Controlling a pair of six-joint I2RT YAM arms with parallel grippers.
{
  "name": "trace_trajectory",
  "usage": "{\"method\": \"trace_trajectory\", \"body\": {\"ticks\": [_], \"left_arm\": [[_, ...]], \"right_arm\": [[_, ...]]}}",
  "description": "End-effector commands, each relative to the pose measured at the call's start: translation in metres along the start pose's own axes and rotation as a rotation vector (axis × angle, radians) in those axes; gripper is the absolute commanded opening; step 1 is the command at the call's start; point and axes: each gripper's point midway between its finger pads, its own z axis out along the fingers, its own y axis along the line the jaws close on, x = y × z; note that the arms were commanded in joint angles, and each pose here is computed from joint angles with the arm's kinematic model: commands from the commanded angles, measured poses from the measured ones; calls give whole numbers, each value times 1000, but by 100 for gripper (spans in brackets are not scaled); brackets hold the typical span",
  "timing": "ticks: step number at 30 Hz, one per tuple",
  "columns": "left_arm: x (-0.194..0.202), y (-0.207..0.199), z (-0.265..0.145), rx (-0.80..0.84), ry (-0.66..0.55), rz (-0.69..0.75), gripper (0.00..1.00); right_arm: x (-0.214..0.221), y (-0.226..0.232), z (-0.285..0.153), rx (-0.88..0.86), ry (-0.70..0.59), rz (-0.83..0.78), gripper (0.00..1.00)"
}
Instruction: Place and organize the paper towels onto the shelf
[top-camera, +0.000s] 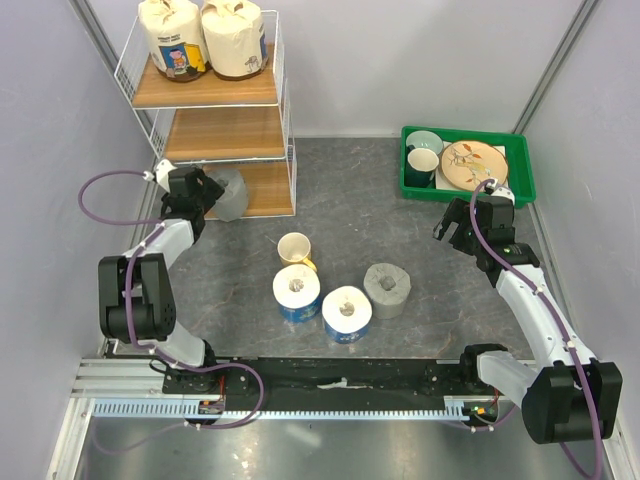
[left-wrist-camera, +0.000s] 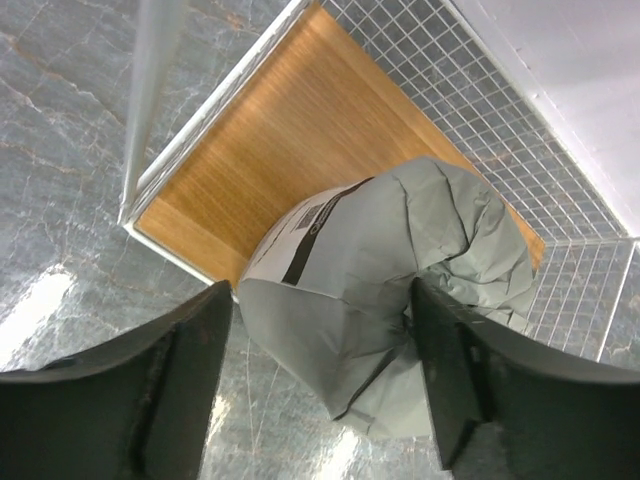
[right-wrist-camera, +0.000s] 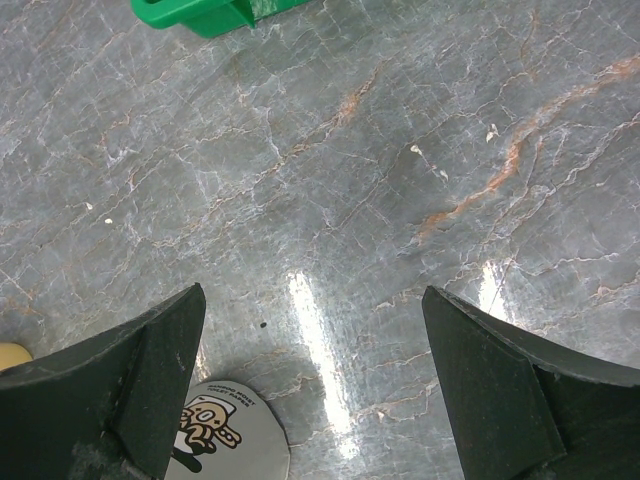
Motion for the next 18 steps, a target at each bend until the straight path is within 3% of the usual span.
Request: {"method": "trace_trajectory", "body": {"ticks": [1, 4, 11, 18], "left_arm": [[-55, -34, -36, 127, -165, -77, 84], [-67, -35, -57, 152, -205, -91, 90], [-82, -40, -105, 215, -249, -87, 93], [-56, -27, -152, 282, -186, 6, 94]], "right_arm": [[-16, 4, -5, -7, -44, 4, 98], [-16, 4, -4, -7, -43, 2, 98], [-17, 6, -4, -14, -41, 1, 98], [-13, 16, -1, -67, -12, 10, 98]]}}
